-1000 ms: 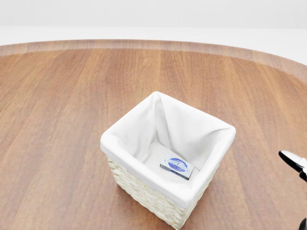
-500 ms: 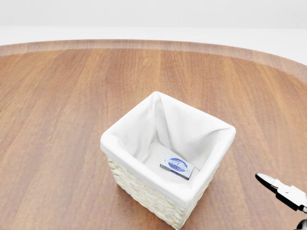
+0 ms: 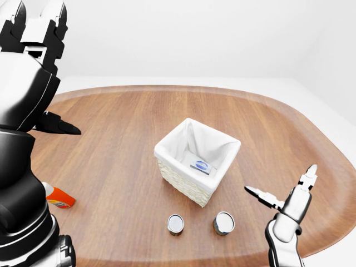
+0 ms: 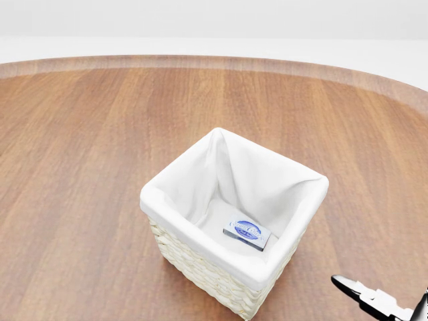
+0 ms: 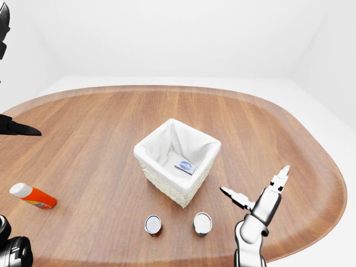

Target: Pick up the alphabet soup and the cream cheese box, and put them in the basket.

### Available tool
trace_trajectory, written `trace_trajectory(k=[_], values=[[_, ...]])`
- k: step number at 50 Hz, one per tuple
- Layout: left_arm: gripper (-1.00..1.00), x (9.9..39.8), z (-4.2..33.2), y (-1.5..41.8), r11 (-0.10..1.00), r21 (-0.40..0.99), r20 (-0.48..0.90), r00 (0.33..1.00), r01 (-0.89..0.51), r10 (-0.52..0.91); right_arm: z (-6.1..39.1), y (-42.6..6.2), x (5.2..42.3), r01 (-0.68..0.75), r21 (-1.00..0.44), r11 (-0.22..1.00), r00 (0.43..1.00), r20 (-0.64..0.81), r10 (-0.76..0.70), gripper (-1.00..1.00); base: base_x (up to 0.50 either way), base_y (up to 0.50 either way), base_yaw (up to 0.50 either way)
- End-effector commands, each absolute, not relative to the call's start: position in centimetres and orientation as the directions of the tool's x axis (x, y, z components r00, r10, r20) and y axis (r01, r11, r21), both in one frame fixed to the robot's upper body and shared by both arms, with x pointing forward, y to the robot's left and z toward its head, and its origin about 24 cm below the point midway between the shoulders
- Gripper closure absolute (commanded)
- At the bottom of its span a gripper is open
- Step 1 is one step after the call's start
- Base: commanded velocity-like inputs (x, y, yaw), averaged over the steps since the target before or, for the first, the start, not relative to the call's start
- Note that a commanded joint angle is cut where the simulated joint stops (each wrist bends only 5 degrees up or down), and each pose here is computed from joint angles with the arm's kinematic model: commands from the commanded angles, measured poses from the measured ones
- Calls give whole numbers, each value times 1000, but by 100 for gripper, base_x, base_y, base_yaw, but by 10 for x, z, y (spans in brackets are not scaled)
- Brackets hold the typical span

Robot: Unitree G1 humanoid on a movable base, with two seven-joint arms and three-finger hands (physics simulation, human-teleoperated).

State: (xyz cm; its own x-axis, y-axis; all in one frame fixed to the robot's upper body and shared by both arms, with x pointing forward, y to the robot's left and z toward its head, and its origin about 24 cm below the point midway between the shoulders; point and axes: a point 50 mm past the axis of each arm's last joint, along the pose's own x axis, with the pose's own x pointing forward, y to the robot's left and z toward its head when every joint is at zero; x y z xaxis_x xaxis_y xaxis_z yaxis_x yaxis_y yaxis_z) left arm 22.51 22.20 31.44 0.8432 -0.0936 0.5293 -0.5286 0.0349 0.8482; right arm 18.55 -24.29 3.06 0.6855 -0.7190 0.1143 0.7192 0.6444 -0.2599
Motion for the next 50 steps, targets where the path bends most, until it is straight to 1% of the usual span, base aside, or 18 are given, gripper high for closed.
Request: trace_trajectory(k=[1, 5, 8, 13, 15, 18, 20, 23, 24, 25, 27, 28, 29, 30, 50], values=[[-100, 222, 319, 220, 61, 830, 558, 821, -555, -121, 9, -246, 178, 718, -248, 650, 671, 3, -741, -100, 0, 0, 0], [-100, 222, 320, 219, 55, 831, 556, 822, -554, -124, 6, -249, 176, 722, -259, 642, 664, -6, -748, -100, 0, 0, 0], [-100, 221, 321, 219, 49, 832, 555, 822, -553, -126, 2, -246, 176, 707, -274, 652, 674, -18, -738, -100, 0, 0, 0], [-100, 220, 323, 218, 41, 831, 554, 822, -554, -129, -9, -238, 181, 645, -357, 675, 713, -37, -700, -100, 0, 0, 0], [-100, 219, 323, 217, 38, 832, 553, 823, -554, -130, -14, -234, 183, 627, -349, 696, 726, -62, -685, -100, 0, 0, 0], [-100, 221, 321, 219, 52, 831, 555, 822, -554, -124, -13, -233, 186, 601, -407, 688, 743, -33, -669, -100, 0, 0, 0], [-100, 219, 323, 218, 40, 831, 554, 822, -554, -130, -12, -233, 186, 609, -390, 691, 739, -37, -672, -100, 0, 0, 0], [-100, 221, 321, 219, 49, 832, 554, 823, -553, -126, -14, -232, 183, 622, -340, 705, 731, -69, -679, -100, 0, 0, 0], [-100, 222, 319, 220, 60, 832, 555, 823, -552, -121, -15, -231, 182, 614, -325, 720, 739, -85, -668, -100, 0, 0, 0], [-100, 223, 318, 220, 63, 832, 555, 824, -551, -119, -17, -230, 182, 608, -351, 712, 738, -82, -670, -100, 0, 0, 0], [-100, 220, 322, 218, 45, 833, 552, 824, -551, -127, -18, -228, 185, 594, -354, 722, 748, -86, -658, -100, 0, 0, 0], [-100, 222, 319, 219, 56, 833, 553, 824, -550, -122, -18, -228, 186, 600, -365, 712, 743, -76, -665, -100, 0, 0, 0], [-100, 221, 320, 219, 50, 834, 552, 825, -550, -124, -16, -231, 192, 594, -414, 690, 744, -41, -666, -100, 0, 0, 0], [-100, 221, 320, 219, 50, 834, 552, 825, -550, -124, -16, -231, 193, 590, -417, 691, 748, -40, -662, -100, 0, 0, 0], [-100, 221, 320, 219, 50, 834, 552, 825, -550, -124, -15, -230, 194, 578, -419, 700, 759, -39, -650, -100, 0, 0, 0]])
